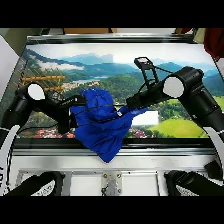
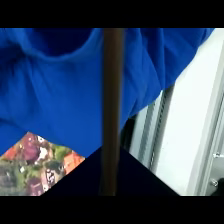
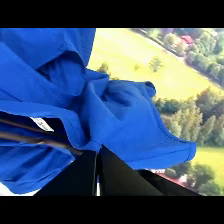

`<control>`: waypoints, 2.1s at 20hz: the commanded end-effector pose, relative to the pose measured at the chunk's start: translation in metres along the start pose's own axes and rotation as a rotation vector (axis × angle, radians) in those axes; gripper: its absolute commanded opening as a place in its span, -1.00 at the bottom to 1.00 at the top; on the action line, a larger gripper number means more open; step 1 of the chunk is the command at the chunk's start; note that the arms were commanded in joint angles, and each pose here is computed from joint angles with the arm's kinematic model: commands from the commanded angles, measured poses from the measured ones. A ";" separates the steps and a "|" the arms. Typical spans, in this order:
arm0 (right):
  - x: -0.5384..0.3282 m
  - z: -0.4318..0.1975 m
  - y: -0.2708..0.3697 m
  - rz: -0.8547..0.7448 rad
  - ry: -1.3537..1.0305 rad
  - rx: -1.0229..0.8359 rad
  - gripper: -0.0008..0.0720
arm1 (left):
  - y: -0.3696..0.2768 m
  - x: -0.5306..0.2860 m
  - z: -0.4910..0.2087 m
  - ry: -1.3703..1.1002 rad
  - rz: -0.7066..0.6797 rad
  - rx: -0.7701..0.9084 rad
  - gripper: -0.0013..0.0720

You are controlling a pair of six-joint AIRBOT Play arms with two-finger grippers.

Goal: Fold the clothes and pants, and hang the long-sleeved shirts on hangers.

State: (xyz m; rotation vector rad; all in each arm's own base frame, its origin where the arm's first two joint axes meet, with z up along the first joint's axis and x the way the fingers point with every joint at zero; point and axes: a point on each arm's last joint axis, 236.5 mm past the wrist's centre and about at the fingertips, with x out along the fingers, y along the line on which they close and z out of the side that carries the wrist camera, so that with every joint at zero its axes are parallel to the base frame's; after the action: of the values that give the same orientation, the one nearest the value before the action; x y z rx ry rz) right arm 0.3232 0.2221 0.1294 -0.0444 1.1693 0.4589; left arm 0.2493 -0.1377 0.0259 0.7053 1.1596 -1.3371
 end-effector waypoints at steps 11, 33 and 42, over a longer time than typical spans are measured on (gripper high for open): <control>-0.023 0.010 0.073 0.191 -0.062 -0.067 -0.95 | 0.009 0.032 0.042 -0.124 -0.068 -0.012 -0.94; -0.078 0.003 0.032 0.403 -0.112 -0.378 0.78 | 0.002 0.034 0.044 -0.117 -0.084 0.003 -0.94; -0.080 0.031 -0.042 0.324 -0.293 -0.521 0.78 | 0.002 0.034 0.044 -0.117 -0.084 0.004 -0.93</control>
State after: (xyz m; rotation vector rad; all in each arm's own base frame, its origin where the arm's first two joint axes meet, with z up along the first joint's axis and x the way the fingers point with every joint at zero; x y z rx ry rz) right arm 0.3349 0.1845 0.2097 -0.1163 0.8429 0.9392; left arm 0.2571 -0.1903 0.0086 0.5779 1.1029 -1.4308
